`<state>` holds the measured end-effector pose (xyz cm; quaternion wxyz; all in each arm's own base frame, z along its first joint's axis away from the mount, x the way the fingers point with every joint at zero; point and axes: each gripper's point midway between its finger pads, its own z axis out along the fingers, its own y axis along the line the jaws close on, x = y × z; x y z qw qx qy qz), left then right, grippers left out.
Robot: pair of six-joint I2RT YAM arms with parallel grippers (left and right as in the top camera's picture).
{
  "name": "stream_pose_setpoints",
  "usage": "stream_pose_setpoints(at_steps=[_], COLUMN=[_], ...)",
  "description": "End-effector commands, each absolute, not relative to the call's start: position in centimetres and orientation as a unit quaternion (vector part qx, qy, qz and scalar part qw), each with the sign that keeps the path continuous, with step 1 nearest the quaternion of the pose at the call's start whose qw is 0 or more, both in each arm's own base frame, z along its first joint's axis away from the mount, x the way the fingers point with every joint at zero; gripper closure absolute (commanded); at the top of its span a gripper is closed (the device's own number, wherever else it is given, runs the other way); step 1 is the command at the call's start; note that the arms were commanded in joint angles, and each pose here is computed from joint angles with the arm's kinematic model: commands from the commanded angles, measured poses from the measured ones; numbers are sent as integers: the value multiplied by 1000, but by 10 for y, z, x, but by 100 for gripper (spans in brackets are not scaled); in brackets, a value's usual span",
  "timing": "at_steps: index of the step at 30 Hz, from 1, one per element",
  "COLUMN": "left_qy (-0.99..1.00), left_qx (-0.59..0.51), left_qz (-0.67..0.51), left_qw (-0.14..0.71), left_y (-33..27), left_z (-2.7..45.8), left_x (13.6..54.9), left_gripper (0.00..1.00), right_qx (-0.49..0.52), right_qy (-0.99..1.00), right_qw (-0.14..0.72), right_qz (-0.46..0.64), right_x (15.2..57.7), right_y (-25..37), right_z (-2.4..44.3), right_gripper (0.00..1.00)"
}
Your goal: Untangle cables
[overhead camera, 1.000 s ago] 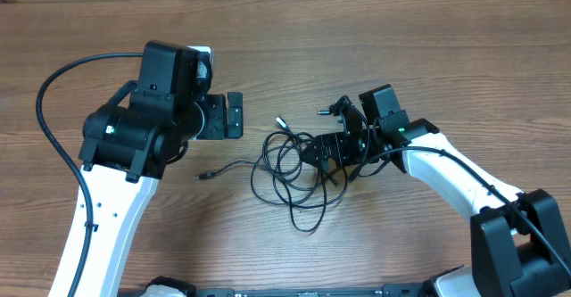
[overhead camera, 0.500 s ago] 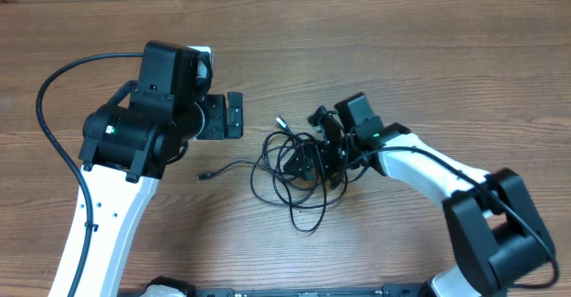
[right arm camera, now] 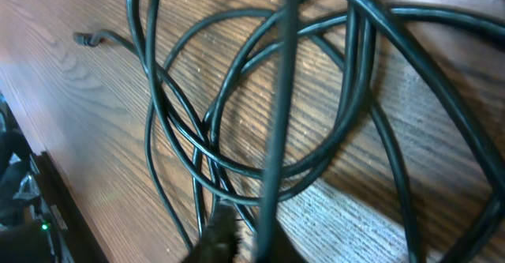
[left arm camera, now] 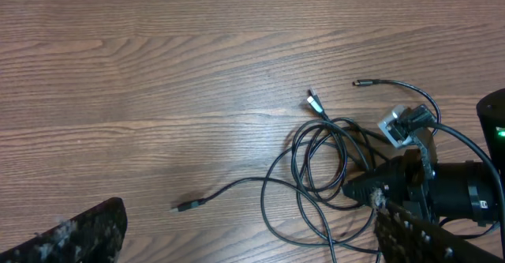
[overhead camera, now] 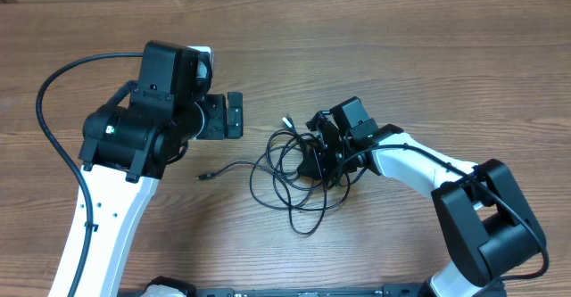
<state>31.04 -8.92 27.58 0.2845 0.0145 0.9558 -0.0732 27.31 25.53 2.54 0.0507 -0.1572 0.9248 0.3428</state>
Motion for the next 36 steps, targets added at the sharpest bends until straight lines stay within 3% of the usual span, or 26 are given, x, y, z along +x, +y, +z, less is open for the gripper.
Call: stream_pose_setpoints(at_steps=[1, 6, 11, 22, 36], left_qy=[953, 953, 953, 953, 953], left_qx=[23, 23, 23, 23, 23], left_qz=[-77, -77, -77, -77, -77], left_qw=[292, 292, 292, 293, 292], left_y=[-90, -90, -90, -90, -90], left_z=[282, 282, 282, 282, 282], left_x=[313, 313, 313, 313, 313], left_gripper=[0, 0, 0, 0, 0], right_qx=[-150, -163, -190, -193, -135], right_qy=[924, 907, 887, 815, 708], right_qw=[45, 58, 126, 417, 636], right_qz=[350, 384, 402, 353, 276], right_x=[273, 273, 283, 288, 259], right_y=[260, 269, 274, 230, 159], right_z=[28, 58, 132, 333, 489], right_gripper=[96, 96, 96, 96, 96])
